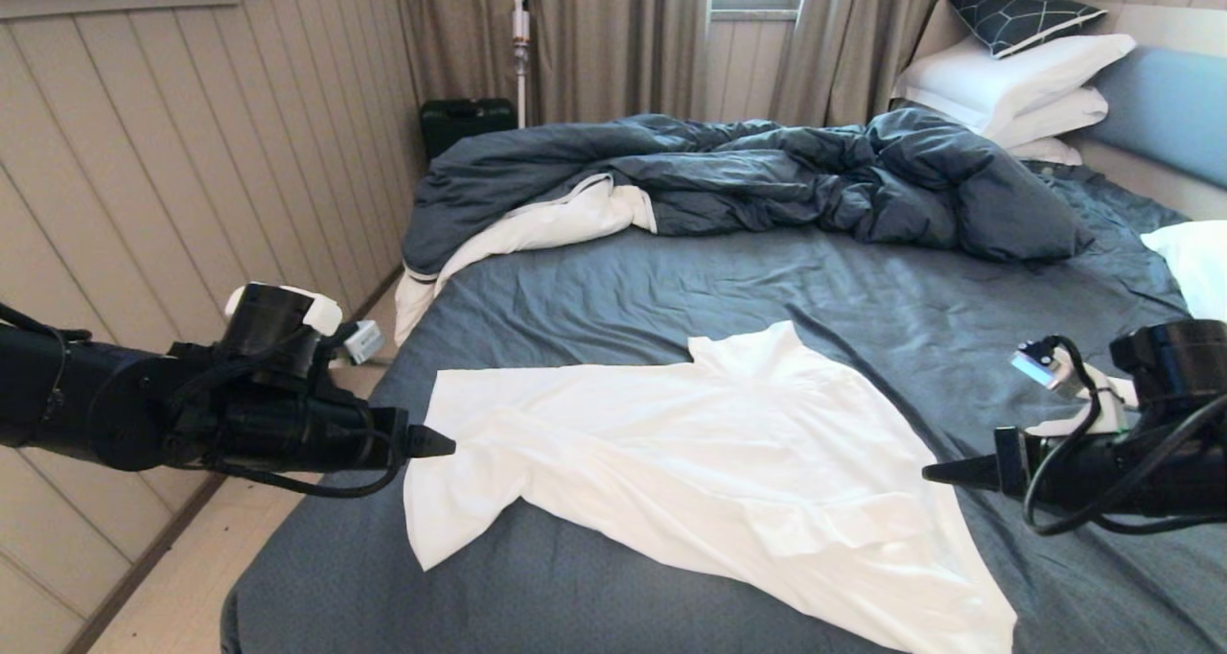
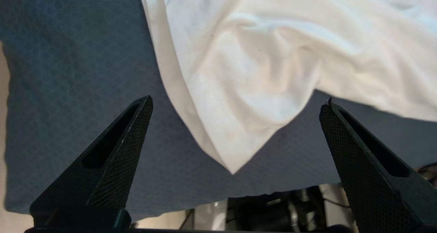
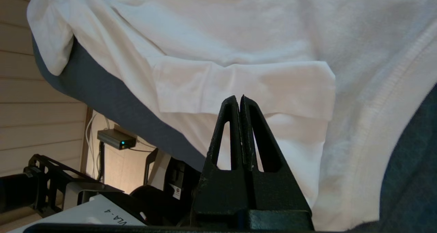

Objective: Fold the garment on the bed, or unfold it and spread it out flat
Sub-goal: Fold the white T-shirt

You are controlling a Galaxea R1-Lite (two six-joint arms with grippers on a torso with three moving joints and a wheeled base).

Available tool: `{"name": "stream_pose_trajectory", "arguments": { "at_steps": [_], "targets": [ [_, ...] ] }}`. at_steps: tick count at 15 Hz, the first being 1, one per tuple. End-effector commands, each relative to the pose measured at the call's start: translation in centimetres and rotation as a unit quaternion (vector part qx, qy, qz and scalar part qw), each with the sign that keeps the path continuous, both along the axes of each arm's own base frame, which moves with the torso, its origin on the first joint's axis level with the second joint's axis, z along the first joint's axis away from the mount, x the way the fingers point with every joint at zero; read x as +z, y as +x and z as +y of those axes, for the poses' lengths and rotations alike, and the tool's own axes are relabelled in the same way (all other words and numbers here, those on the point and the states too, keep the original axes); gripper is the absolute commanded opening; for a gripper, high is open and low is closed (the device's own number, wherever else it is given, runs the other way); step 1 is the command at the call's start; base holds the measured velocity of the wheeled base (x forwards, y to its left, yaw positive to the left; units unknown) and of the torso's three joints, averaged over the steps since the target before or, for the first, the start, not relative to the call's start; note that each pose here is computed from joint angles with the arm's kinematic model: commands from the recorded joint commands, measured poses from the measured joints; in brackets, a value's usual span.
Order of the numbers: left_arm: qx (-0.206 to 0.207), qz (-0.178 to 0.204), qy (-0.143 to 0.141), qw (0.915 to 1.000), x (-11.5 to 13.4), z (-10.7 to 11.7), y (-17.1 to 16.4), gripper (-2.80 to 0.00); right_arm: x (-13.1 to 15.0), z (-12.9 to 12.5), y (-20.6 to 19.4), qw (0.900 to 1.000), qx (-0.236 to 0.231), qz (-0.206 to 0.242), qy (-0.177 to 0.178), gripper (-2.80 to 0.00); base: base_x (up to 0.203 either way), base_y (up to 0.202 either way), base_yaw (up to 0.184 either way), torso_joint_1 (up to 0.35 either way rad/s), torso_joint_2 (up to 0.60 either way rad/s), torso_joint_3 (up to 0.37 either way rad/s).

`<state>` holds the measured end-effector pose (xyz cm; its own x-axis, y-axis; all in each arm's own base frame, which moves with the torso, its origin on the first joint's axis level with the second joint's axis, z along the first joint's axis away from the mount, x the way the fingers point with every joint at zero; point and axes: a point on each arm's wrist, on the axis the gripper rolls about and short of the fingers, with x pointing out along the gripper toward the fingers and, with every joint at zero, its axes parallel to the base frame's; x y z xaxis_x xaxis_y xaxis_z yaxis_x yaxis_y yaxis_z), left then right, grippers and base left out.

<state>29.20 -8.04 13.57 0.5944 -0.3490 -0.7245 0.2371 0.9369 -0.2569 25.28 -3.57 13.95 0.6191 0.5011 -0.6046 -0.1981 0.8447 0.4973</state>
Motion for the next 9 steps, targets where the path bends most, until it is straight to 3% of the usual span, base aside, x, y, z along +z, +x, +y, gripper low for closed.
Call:
{"name": "stream_pose_trajectory", "arguments": {
  "at_steps": [1,7,8,9],
  "targets": [
    [0.011,-0.004,-0.012,0.9999,0.6,0.4,-0.4,0.0,-1.1,-0.3,0.9,1.0,-0.002,0.021,0.005,-2.8,0.0,0.0,0.0,0.0,0.0,0.0],
    [0.024,0.018,-0.008,0.9995,-1.0,0.9,-0.6,0.0,-1.1,-0.4,0.1,1.0,0.013,0.005,-0.018,-2.8,0.0,0.0,0.0,0.0,0.0,0.0],
    [0.025,0.018,-0.007,0.9995,-1.1,0.9,-0.4,-2.8,-0.8,-0.4,-0.3,1.0,0.016,-0.006,-0.024,-2.8,0.0,0.0,0.0,0.0,0.0,0.0],
    [0.026,0.022,-0.007,0.9994,-1.4,0.9,-0.2,-2.8,-1.1,-0.5,-0.1,1.0,0.017,0.0,-0.024,-2.8,0.0,0.0,0.0,0.0,0.0,0.0]
  ]
}}
